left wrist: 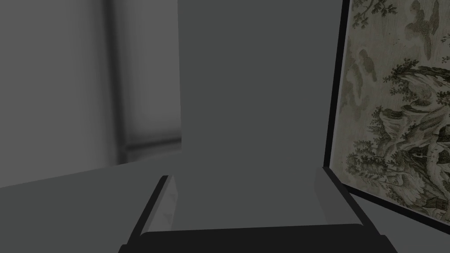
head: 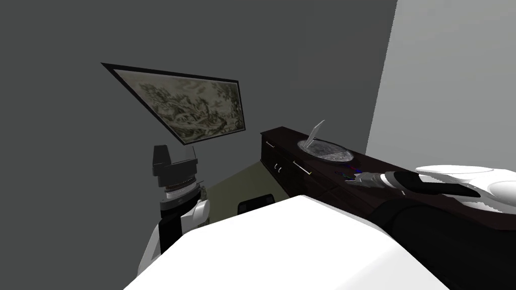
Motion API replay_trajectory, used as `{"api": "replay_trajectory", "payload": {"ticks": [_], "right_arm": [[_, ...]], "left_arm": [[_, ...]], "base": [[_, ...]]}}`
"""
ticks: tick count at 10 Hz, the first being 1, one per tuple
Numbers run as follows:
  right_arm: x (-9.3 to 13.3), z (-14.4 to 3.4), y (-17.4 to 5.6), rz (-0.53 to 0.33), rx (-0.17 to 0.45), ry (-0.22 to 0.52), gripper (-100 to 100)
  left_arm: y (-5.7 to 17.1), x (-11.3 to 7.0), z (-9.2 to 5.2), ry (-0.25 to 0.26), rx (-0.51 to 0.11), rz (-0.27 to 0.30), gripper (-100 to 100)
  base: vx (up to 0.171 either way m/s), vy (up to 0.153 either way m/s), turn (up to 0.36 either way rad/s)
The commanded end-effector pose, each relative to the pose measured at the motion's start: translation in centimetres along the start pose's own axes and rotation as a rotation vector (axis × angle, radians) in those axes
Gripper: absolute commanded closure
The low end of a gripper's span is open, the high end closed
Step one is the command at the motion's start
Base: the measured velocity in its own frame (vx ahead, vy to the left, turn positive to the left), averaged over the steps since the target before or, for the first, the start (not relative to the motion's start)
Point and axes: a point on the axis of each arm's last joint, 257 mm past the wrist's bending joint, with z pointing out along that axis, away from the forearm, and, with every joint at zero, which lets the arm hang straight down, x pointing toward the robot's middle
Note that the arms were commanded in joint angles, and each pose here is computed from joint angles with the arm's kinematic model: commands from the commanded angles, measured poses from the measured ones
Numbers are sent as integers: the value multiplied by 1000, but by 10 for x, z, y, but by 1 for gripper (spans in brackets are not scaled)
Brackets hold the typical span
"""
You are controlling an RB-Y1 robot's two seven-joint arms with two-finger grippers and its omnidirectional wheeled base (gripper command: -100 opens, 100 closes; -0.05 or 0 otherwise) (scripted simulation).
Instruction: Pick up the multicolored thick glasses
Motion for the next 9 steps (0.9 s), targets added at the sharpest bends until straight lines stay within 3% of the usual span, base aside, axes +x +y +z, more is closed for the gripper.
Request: {"api": "replay_trajectory", "payload": {"ticks": [1, 2, 3, 7, 8, 9], "right_arm": [[11, 6, 4, 9, 4, 3, -100], [7, 5, 3, 5, 1, 2, -100], [8, 6, 3, 5, 3, 2, 100], [7, 5, 2, 4, 5, 2, 100], [7, 5, 2, 4, 5, 2, 0], [-4, 0, -1, -4, -2, 0, 100]], "left_arm": [[0, 0, 0, 0, 0, 0, 0], [0, 0, 0, 0, 0, 0, 0], [0, 0, 0, 0, 0, 0, 0], [0, 0, 0, 0, 0, 0, 0], [0, 0, 0, 0, 0, 0, 0], [0, 0, 0, 0, 0, 0, 0]], "base": [[39, -22, 92], [17, -10, 18], [0, 0, 0], [1, -2, -1], [0, 0, 0], [-21, 17, -107]]}}
